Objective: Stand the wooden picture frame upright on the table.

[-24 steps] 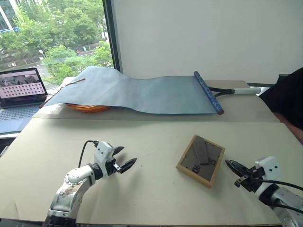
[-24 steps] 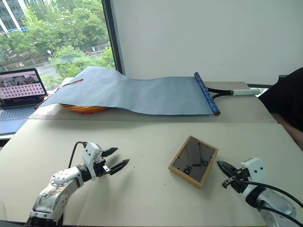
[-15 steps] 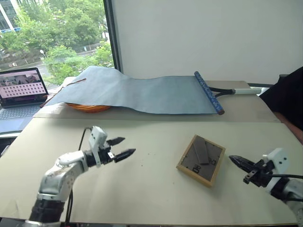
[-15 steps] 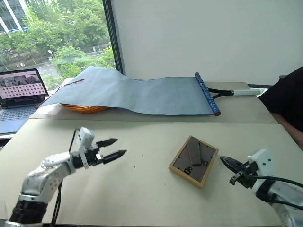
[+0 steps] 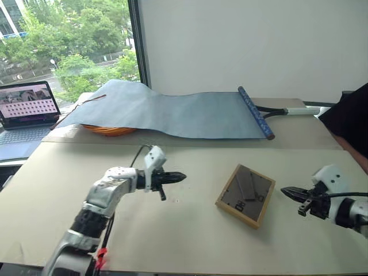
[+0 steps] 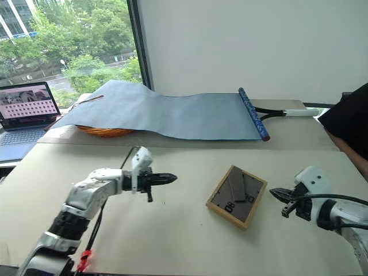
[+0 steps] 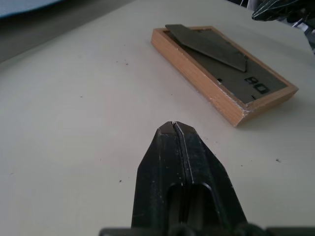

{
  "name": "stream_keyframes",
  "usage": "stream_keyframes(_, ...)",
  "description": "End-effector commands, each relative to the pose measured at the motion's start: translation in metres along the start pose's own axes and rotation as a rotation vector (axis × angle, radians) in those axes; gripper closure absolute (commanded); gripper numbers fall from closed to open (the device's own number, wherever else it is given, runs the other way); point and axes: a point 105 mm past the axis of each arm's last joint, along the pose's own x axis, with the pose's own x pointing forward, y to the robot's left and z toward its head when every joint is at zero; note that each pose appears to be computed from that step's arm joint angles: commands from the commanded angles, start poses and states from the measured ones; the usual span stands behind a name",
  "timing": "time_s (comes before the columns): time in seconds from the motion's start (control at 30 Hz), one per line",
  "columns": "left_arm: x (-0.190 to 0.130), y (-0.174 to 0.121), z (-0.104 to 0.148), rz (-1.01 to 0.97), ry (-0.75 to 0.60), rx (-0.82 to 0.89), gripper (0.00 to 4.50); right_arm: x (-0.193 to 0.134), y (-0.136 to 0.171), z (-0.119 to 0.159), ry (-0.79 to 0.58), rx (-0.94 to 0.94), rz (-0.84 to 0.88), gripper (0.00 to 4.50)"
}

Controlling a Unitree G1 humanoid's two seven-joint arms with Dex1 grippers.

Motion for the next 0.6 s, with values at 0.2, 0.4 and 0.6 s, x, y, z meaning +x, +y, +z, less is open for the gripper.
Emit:
stream_keyframes(0.2, 0.060, -0.023, -0.007, -0.101, 0.074, 0.075, 4.45, 0.037, 0.022, 0.003, 0.008, 0.000, 0.091, 4.50)
stream_keyframes(0.4, 0.047, -0.028, -0.026, -0.131, 0.143, 0.070, 4.45, 0.061, 0.041, 0.021, -0.054, -0.013, 0.166, 4.50)
stream_keyframes(0.6, -0.009, -0.012, -0.045, -0.025, 0.209, 0.025, 4.45, 0.080, 0.082, 0.030, -0.081, -0.021, 0.315, 4.50)
